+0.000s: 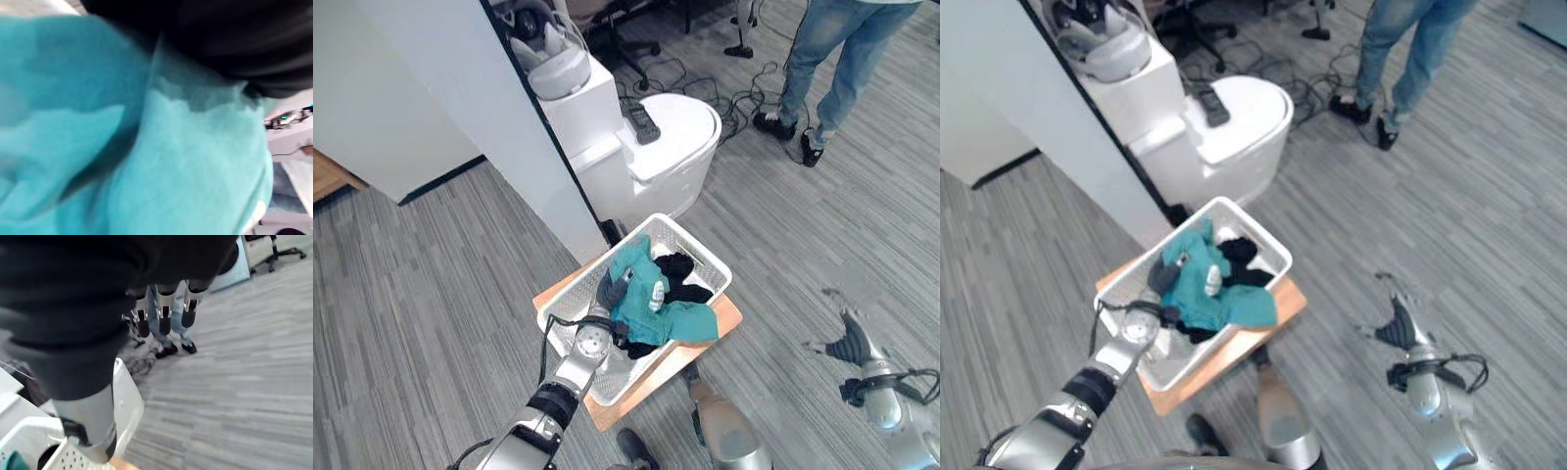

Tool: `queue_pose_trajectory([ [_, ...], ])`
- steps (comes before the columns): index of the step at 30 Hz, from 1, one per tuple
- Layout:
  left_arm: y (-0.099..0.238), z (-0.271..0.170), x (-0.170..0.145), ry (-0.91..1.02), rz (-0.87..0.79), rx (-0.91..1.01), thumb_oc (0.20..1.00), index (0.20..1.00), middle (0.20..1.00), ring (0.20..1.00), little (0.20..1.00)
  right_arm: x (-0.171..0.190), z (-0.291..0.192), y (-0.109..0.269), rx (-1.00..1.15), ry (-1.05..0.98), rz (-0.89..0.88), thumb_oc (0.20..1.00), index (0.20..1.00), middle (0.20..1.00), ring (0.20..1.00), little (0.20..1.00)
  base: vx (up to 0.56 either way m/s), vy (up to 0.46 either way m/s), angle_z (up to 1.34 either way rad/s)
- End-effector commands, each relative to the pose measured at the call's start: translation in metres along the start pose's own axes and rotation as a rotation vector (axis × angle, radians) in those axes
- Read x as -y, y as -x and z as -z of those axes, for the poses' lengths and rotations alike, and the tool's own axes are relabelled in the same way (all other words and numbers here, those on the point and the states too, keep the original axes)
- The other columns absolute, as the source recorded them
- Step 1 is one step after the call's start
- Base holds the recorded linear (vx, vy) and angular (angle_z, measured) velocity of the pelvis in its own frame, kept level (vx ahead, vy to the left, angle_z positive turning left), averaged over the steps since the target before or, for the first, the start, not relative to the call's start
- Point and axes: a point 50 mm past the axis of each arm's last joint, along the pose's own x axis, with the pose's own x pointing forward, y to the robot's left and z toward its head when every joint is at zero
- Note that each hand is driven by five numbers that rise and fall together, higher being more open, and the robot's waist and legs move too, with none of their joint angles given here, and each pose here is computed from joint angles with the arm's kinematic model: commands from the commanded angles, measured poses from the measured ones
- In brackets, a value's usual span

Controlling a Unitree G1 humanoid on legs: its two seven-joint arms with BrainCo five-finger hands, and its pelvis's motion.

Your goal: Tidy up the quilt and then pick up the clothes from the bed and put them into the laundry hamper.

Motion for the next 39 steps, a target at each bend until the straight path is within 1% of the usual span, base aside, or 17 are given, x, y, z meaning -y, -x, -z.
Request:
queue_pose_trajectory([
  [1, -0.006, -0.018, -0.027, -0.024, -0.116, 0.099, 1.0, 1.0, 1.0, 1.0, 1.0, 0.008, -0.01, -0.01, 0.045, -0.013, 0.068, 1.0, 1.0, 1.0, 1.0, 1.0, 0.01, -0.012, 0.1],
  [6, 0.005, -0.016, -0.037, 0.057, -0.158, 0.121, 1.0, 1.0, 1.0, 1.0, 1.0, -0.001, -0.004, -0.012, 0.027, -0.019, 0.013, 1.0, 1.0, 1.0, 1.0, 1.0, 0.02, -0.016, 0.15],
  [9, 0.018, -0.021, -0.04, 0.183, -0.156, 0.185, 1.0, 1.0, 1.0, 1.0, 1.0, -0.012, 0.001, -0.017, 0.002, -0.028, -0.043, 1.0, 1.0, 1.0, 1.0, 1.0, 0.03, -0.032, 0.16],
  [12, 0.034, -0.018, -0.051, 0.262, -0.158, 0.218, 1.0, 1.0, 1.0, 1.0, 1.0, -0.025, 0.01, -0.022, -0.053, -0.025, -0.091, 1.0, 1.0, 1.0, 1.0, 1.0, 0.03, -0.03, 0.21],
  [13, 0.043, -0.011, -0.056, 0.299, -0.15, 0.21, 1.0, 1.0, 1.0, 1.0, 1.0, -0.035, 0.017, -0.023, -0.105, -0.049, -0.119, 1.0, 1.0, 1.0, 1.0, 1.0, 0.02, -0.016, 0.38],
  [15, 0.047, -0.007, -0.059, 0.319, -0.165, 0.198, 1.0, 1.0, 1.0, 1.0, 1.0, -0.042, 0.021, -0.022, -0.14, -0.067, -0.136, 1.0, 1.0, 1.0, 1.0, 1.0, 0.01, -0.019, 0.44],
  [16, 0.061, 0.016, -0.063, 0.348, -0.189, 0.115, 1.0, 1.0, 1.0, 1.0, 1.0, -0.065, 0.043, -0.011, -0.313, -0.155, -0.195, 1.0, 1.0, 1.0, 1.0, 1.0, 0.02, -0.019, 0.39],
  [18, 0.066, 0.026, -0.064, 0.361, -0.195, 0.071, 1.0, 1.0, 1.0, 1.0, 1.0, -0.071, 0.048, -0.009, -0.358, -0.176, -0.212, 1.0, 1.0, 1.0, 1.0, 1.0, 0.03, -0.016, 0.45],
  [21, 0.083, 0.073, -0.057, 0.351, -0.198, -0.155, 1.0, 1.0, 1.0, 1.0, 1.0, -0.089, 0.06, 0.002, -0.481, -0.246, -0.27, 1.0, 1.0, 1.0, 1.0, 1.0, 0.03, 0.003, 0.43],
  [22, 0.083, 0.073, -0.057, 0.351, -0.198, -0.155, 1.0, 1.0, 1.0, 1.0, 1.0, -0.089, 0.06, 0.002, -0.481, -0.246, -0.27, 1.0, 1.0, 1.0, 1.0, 1.0, 0.04, 0.002, 0.26],
  [23, 0.095, 0.101, -0.05, 0.396, -0.207, -0.298, 1.0, 1.0, 1.0, 1.0, 1.0, -0.098, 0.064, 0.008, -0.546, -0.289, -0.3, 1.0, 1.0, 1.0, 1.0, 1.0, 0.05, 0.014, 0.27],
  [24, 0.106, 0.126, -0.044, 0.31, -0.182, -0.442, 1.0, 1.0, 1.0, 1.0, 1.0, -0.106, 0.061, 0.009, -0.574, -0.324, -0.332, 1.0, 1.0, 1.0, 1.0, 1.0, 0.05, 0.023, 0.16],
  [27, 0.114, 0.138, -0.038, 0.241, -0.156, -0.516, 1.0, 1.0, 1.0, 1.0, 1.0, -0.115, 0.062, 0.014, -0.603, -0.322, -0.37, 1.0, 1.0, 1.0, 1.0, 1.0, 0.01, 0.007, 0.01],
  [28, 0.125, 0.152, -0.034, 0.218, -0.179, -0.601, 1.0, 1.0, 1.0, 1.0, 1.0, -0.121, 0.062, 0.02, -0.631, -0.345, -0.379, 1.0, 1.0, 1.0, 1.0, 1.0, 0.0, 0.0, 0.0],
  [31, 0.153, 0.176, -0.018, 0.289, -0.195, -0.777, 1.0, 1.0, 1.0, 1.0, 1.0, -0.136, 0.068, 0.039, -0.726, -0.374, -0.426, 1.0, 1.0, 1.0, 1.0, 1.0, 0.0, 0.0, 0.0],
  [34, 0.177, 0.191, -0.008, 0.291, -0.173, -0.906, 1.0, 1.0, 1.0, 1.0, 1.0, -0.146, 0.07, 0.052, -0.786, -0.398, -0.464, 1.0, 1.0, 1.0, 1.0, 1.0, 0.0, 0.0, 0.0],
  [39, 0.194, 0.199, 0.0, 0.289, -0.154, -0.993, 1.0, 1.0, 1.0, 1.0, 1.0, -0.154, 0.071, 0.064, -0.831, -0.412, -0.505, 1.0, 1.0, 1.0, 1.0, 1.0, 0.01, 0.009, 0.02],
])
